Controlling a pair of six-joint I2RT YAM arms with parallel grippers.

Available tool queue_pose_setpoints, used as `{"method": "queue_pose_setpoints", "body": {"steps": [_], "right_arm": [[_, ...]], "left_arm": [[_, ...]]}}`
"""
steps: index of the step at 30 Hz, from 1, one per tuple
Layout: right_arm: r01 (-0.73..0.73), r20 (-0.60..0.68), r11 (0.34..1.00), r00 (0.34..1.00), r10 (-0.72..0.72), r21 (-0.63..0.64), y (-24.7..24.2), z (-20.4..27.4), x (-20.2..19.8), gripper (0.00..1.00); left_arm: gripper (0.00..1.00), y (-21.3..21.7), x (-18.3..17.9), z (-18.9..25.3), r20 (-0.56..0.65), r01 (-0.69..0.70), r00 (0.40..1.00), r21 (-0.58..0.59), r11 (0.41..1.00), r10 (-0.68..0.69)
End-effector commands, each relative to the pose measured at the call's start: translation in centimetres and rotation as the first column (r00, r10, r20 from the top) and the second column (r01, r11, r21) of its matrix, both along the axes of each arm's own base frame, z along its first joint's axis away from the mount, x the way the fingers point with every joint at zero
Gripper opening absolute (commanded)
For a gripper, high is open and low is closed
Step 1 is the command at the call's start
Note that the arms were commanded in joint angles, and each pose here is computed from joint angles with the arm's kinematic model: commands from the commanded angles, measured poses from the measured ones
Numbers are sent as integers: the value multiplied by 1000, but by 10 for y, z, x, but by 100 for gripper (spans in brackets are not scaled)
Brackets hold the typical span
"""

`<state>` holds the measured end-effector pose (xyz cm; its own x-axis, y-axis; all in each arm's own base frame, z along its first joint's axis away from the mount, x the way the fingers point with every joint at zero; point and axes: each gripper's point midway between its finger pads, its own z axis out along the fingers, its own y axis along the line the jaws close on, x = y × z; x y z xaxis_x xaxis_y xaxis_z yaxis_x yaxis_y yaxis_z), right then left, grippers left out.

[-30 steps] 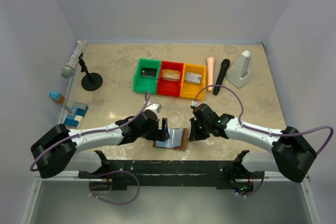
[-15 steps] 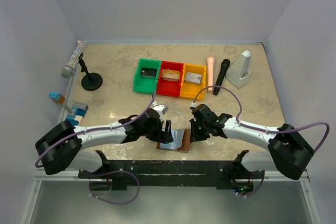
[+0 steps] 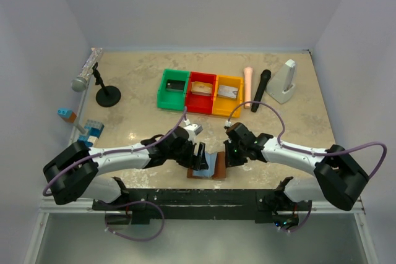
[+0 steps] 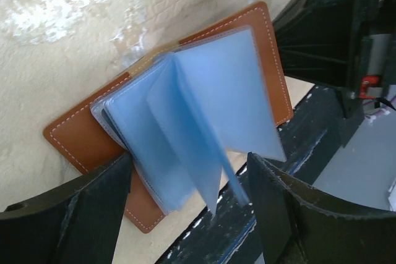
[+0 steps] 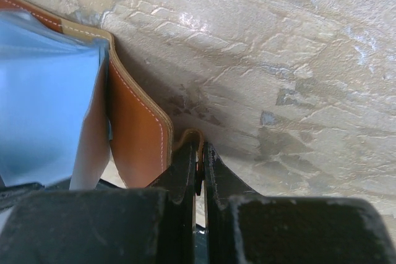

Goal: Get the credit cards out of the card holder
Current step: Remove the credit card from the card holder.

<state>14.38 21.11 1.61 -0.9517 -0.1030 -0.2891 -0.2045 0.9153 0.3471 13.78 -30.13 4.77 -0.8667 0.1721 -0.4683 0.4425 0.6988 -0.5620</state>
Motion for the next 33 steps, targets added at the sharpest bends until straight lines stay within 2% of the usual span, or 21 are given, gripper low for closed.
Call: {"method": "queue_pose_setpoints", "body": {"steps": [1,10,19,24,27,33], "right_arm": [[-19,38,997,999,17,77,19,14,10,0],[-9,33,998,999,7,70,13,7,6,0],[-5,35,998,999,2,70,11,6,6,0],[-13,51,996,999,8,86,11,12,6,0],[-19,80,996,997,12,87,10,19,9,0],[-36,103,993,994,24,114,14,29,10,0]], "left_arm": [[78,-42,3,55,92,113,991,-187,976,-97],[78,-61,2,69,101,152,986,-212,965,-133],[77,-49,5,61,107,108,990,-162,981,-91],[77,-26,18,46,143,8,990,-62,998,1],[77,-6,24,33,156,-53,987,46,998,45],[78,3,35,22,187,-99,980,138,985,72]]}}
